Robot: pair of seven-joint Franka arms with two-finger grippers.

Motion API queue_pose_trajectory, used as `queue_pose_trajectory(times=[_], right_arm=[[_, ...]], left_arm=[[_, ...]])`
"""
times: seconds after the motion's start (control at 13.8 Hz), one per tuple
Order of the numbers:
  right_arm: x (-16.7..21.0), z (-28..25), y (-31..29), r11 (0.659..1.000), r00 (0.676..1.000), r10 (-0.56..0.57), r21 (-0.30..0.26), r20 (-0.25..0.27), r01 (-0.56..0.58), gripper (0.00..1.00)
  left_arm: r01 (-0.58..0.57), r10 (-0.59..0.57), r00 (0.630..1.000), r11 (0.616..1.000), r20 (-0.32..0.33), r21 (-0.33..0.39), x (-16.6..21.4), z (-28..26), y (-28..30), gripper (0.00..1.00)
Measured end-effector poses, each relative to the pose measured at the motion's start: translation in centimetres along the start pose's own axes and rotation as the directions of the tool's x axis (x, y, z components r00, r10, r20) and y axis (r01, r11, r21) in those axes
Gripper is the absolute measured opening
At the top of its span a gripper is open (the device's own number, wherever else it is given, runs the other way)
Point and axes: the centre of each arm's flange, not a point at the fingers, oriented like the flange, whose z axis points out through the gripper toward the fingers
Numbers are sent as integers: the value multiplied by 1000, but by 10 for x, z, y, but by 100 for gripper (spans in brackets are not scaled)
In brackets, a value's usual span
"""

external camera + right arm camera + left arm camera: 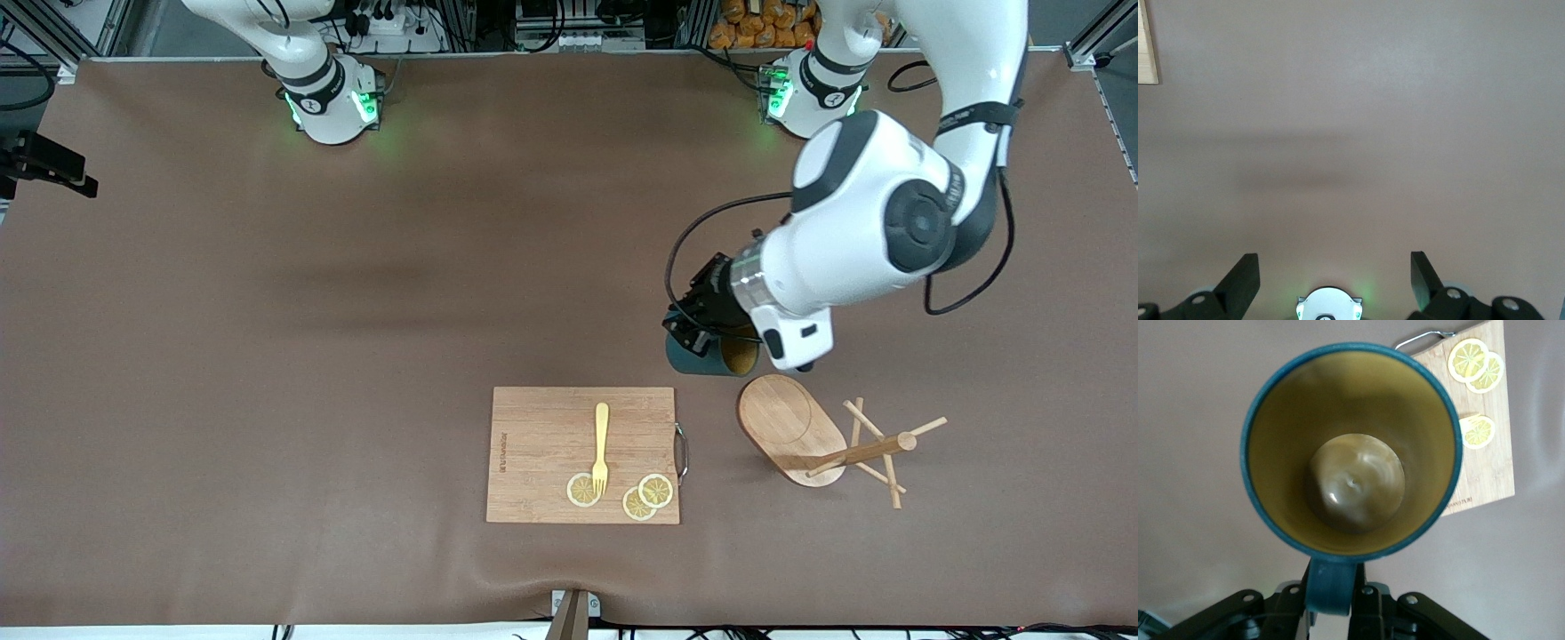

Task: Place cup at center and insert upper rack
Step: 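Carry the mug to the wooden mug tree, tilting its opening sideways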

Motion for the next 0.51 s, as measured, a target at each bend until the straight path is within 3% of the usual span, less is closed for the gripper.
queue_pose_trajectory(times=[0.51], right_arm=[[3,2,-21,1000,1000,20,-5,2,-20,100]], left_arm=[[-80,80,984,997,158,-1,59,-27,-6,21]])
